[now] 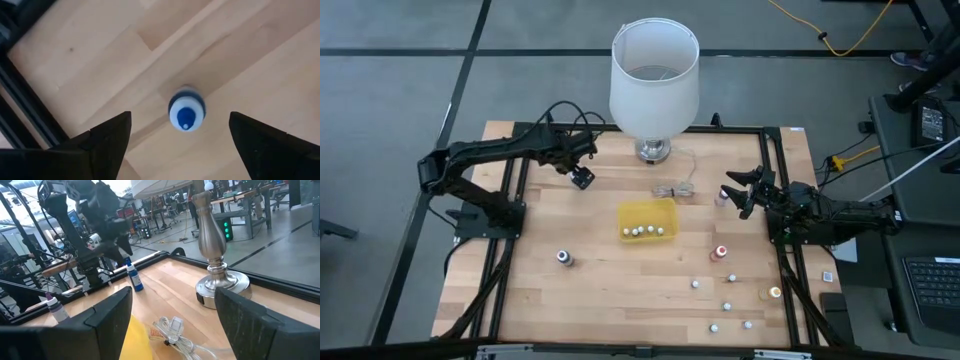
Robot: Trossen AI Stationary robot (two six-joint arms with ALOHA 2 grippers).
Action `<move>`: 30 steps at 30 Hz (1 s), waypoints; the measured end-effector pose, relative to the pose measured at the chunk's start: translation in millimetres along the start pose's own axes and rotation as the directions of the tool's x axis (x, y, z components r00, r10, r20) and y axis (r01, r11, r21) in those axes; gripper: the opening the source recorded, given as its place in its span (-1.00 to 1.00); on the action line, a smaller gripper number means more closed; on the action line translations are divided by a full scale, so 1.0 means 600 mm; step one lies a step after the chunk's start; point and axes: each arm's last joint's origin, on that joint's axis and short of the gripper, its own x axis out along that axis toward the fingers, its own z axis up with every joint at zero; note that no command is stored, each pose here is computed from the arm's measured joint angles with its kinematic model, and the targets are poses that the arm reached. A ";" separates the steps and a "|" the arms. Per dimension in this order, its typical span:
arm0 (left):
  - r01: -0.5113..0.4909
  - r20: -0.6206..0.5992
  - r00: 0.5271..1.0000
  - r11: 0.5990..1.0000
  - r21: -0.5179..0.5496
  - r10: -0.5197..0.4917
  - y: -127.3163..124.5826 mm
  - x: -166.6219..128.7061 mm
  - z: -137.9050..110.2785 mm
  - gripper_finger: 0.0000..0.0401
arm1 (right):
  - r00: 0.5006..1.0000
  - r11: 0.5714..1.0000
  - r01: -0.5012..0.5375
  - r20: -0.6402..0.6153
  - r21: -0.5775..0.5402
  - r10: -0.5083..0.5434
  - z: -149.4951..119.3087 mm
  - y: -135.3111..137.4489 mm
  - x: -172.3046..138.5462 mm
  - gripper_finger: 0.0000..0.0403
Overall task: Pick & Place food coloring
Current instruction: Put the large blue food coloring bottle into the yellow bin
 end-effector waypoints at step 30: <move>0.067 -0.020 0.998 0.998 0.016 -0.067 -0.003 0.046 -0.003 0.49 | 1.000 1.000 0.000 0.000 0.000 0.000 0.000 0.000 0.000 0.41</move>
